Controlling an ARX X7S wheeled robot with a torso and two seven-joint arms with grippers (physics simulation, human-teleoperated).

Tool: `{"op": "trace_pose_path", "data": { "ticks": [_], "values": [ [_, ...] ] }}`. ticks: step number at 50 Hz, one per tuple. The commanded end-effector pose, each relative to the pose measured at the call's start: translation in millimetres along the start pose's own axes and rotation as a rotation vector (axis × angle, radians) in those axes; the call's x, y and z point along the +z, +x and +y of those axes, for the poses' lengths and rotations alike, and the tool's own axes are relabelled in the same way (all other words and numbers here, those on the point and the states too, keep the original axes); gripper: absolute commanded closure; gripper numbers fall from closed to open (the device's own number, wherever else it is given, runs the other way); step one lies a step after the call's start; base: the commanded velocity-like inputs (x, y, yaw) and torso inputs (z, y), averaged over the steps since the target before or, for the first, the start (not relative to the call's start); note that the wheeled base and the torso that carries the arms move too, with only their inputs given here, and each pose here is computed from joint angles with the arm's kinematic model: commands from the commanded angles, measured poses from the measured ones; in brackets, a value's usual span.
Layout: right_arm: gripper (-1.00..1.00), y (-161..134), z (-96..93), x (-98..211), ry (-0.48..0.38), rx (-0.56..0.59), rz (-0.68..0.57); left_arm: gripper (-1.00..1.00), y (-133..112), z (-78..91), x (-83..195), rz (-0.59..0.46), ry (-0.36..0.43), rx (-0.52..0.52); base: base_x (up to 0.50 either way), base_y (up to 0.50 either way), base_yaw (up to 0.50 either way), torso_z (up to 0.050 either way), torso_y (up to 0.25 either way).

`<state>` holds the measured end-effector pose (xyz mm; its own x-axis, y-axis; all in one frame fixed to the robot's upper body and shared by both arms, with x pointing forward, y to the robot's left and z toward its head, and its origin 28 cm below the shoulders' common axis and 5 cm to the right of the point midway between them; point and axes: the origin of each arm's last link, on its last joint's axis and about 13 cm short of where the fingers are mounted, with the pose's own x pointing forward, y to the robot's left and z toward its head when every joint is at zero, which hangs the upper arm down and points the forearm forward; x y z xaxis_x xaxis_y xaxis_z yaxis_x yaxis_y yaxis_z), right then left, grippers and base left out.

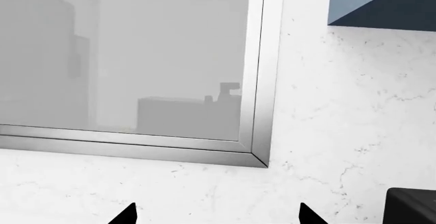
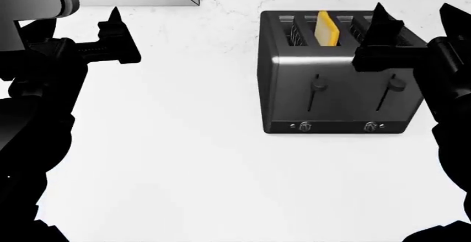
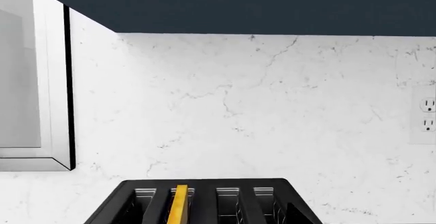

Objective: Push down the lever of the toaster to turn it on.

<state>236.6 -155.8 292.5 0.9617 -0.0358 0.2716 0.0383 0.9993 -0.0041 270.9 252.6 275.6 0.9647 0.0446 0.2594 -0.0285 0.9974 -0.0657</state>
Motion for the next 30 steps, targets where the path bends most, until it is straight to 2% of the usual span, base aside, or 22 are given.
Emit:
{"op": "trace_pose_path", "data": {
  "ticks": [1, 14, 21, 30],
  "values": [
    [-1.0, 0, 0.0, 1, 0.009, -0.004, -0.002, -1.0, 0, 0.3, 0, -0.001, 0.001, 0.001, 0.0, 0.0, 0.0, 0.0, 0.0],
    [-1.0, -3, 1.1, 3, 0.001, 0.011, 0.005, -1.0, 0, 0.3, 0, -0.003, 0.002, 0.002, 0.0, 0.0, 0.0, 0.0, 0.0],
    [-1.0, -2, 2.5, 10, -0.029, 0.049, 0.025, -1.0, 0, 0.3, 0, -0.004, 0.002, 0.004, 0.0, 0.0, 0.0, 0.0, 0.0],
    [-1.0, -5, 5.8, 17, -0.008, 0.111, 0.041, -1.0, 0, 0.7, 1, -0.003, 0.0, 0.005, 0.0, 0.0, 0.0, 0.0, 0.0]
  ]
}}
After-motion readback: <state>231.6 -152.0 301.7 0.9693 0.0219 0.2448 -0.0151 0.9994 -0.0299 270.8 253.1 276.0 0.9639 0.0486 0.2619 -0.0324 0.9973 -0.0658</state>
